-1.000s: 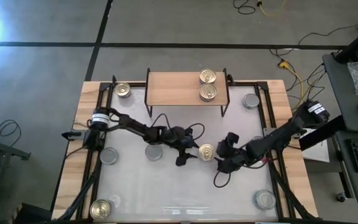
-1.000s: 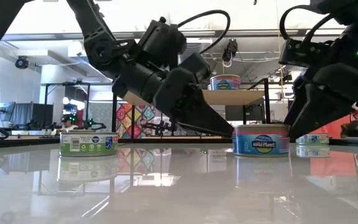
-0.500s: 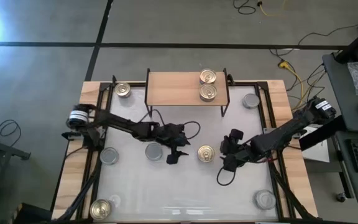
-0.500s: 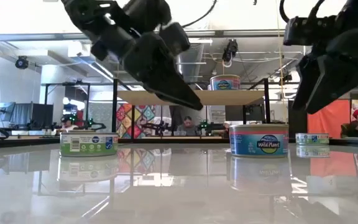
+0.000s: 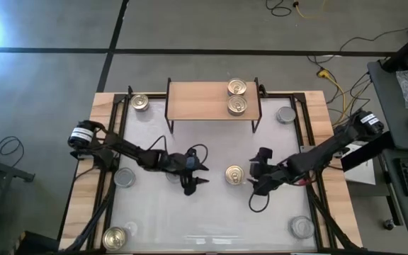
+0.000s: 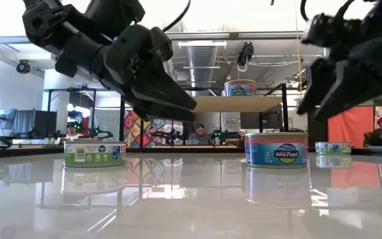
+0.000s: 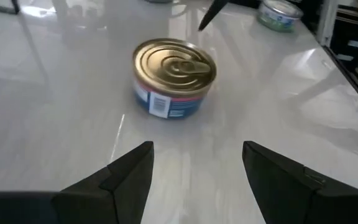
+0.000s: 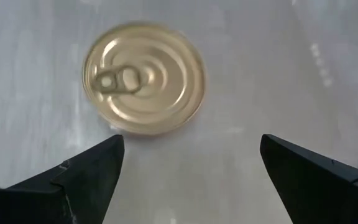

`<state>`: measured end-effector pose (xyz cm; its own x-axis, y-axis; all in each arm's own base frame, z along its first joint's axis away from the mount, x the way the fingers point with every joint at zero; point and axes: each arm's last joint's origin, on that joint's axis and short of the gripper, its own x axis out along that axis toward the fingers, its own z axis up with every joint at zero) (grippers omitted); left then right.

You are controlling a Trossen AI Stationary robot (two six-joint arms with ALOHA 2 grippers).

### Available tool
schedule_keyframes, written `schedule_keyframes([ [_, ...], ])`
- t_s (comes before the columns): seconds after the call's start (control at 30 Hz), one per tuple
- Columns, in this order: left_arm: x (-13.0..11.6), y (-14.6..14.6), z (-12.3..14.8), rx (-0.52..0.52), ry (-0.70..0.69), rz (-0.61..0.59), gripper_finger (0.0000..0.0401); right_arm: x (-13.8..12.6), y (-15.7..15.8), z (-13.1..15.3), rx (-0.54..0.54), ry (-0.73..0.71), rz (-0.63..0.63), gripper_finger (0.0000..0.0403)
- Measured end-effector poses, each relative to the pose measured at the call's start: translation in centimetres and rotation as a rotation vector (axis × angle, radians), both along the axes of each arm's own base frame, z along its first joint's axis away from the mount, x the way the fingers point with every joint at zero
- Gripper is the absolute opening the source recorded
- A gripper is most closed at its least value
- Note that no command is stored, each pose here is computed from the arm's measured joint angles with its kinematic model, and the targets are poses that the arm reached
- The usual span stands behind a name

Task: Stack canned seafood by type on shelf
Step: Stack the blue-pink tuna can on top of the other blue-pink tuna can on the shelf

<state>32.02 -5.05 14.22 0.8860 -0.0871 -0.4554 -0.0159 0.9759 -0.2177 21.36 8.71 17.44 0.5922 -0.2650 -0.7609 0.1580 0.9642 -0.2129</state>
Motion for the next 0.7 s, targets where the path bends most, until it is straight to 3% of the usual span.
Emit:
schedule_keyframes([
  [0.33,1.7,1.5,2.0,0.044,-0.081,0.114,0.0232,-1.5,-0.7,3.5,-0.013,-0.135,0.061,0.0369],
  [0.53,2.0,1.7,2.3,0.165,-0.098,0.061,0.0232,-1.8,-1.0,4.3,-0.02,-0.199,0.004,0.0369],
  [0.7,1.5,1.0,1.8,0.157,-0.086,-0.013,0.0232,-1.0,-0.7,4.1,0.025,-0.264,-0.031,0.0369],
])
